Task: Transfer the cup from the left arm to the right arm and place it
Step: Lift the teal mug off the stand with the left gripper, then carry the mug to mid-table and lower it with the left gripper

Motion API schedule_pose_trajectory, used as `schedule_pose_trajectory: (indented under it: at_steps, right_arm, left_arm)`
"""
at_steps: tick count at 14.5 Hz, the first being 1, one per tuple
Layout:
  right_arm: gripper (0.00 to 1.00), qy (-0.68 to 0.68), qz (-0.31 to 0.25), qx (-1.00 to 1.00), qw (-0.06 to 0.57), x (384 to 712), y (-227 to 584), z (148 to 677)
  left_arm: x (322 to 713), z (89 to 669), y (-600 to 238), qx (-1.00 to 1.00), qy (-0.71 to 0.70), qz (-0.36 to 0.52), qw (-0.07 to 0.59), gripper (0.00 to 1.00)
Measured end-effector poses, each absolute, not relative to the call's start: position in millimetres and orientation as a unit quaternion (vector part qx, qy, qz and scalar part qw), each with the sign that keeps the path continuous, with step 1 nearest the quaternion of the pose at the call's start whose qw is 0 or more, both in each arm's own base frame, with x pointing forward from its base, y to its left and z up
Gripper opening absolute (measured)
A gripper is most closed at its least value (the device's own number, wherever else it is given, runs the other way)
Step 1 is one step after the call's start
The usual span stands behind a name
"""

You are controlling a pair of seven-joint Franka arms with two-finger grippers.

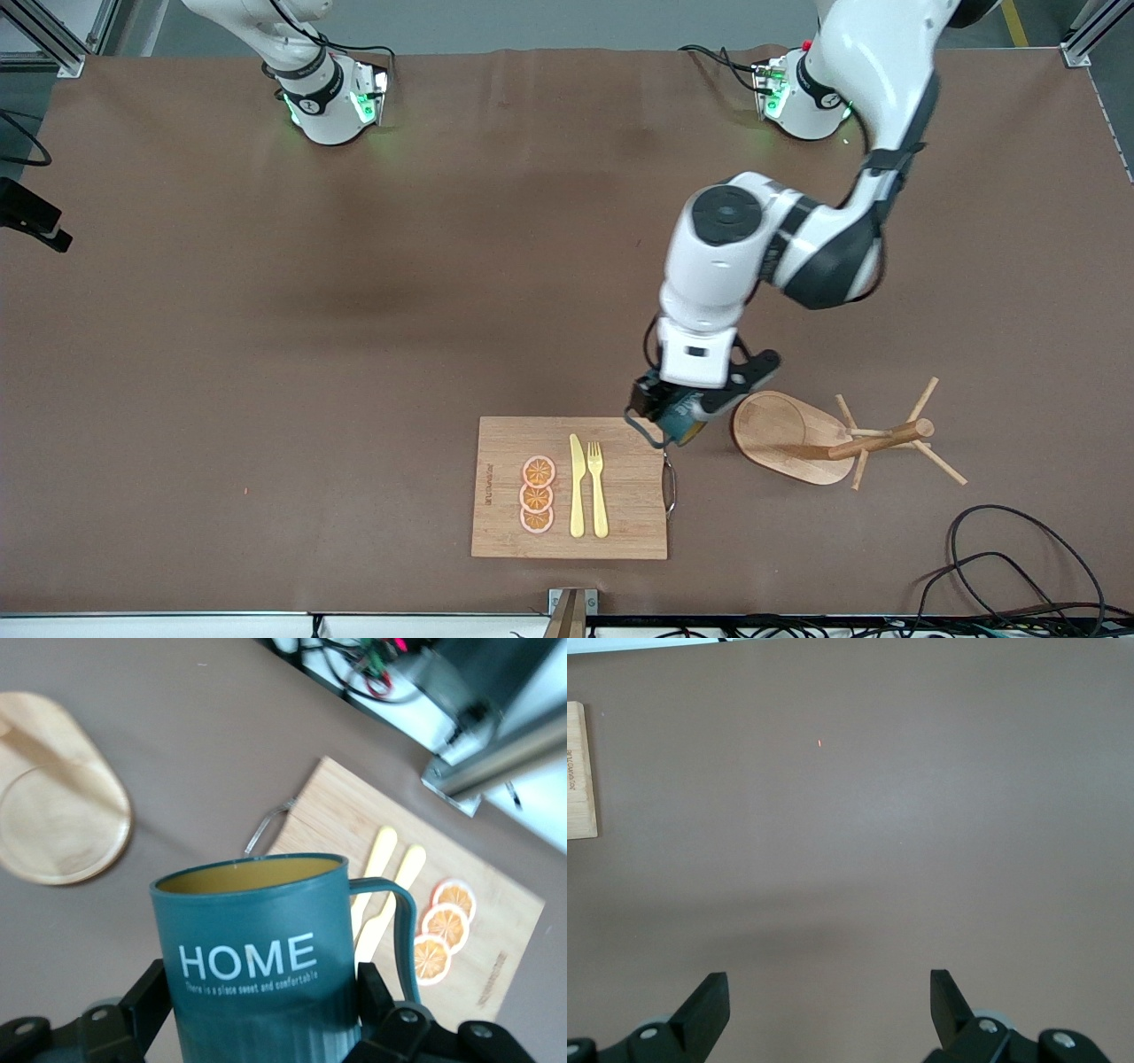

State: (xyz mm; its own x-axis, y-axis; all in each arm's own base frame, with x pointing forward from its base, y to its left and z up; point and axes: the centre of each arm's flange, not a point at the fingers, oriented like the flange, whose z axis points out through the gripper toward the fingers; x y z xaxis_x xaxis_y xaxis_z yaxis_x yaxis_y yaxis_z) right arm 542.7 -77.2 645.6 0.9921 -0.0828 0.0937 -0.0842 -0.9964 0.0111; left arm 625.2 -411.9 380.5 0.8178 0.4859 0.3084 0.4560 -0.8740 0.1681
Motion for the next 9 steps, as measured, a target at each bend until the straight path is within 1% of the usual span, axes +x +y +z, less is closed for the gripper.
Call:
schedule_pose_trajectory:
  at_steps: [5,7,9]
  right_arm:
    - [1.0,-0.042,0.047,0.998,0.008,543,-77,646]
    - [1.0,-0.042,0.047,0.998,0.008,543,-77,646]
    - [1.0,-0.042,0.047,0.998,0.008,543,-77,646]
  left_arm:
    - [568,304,-502,0.961,0.075,0.265,-0.03,0.89]
    - [544,282,-529,0.949,0.039,0.31,-0.048,0.89]
    - [514,249,-555,0.94,0.022,0.335,-0.054,0.89]
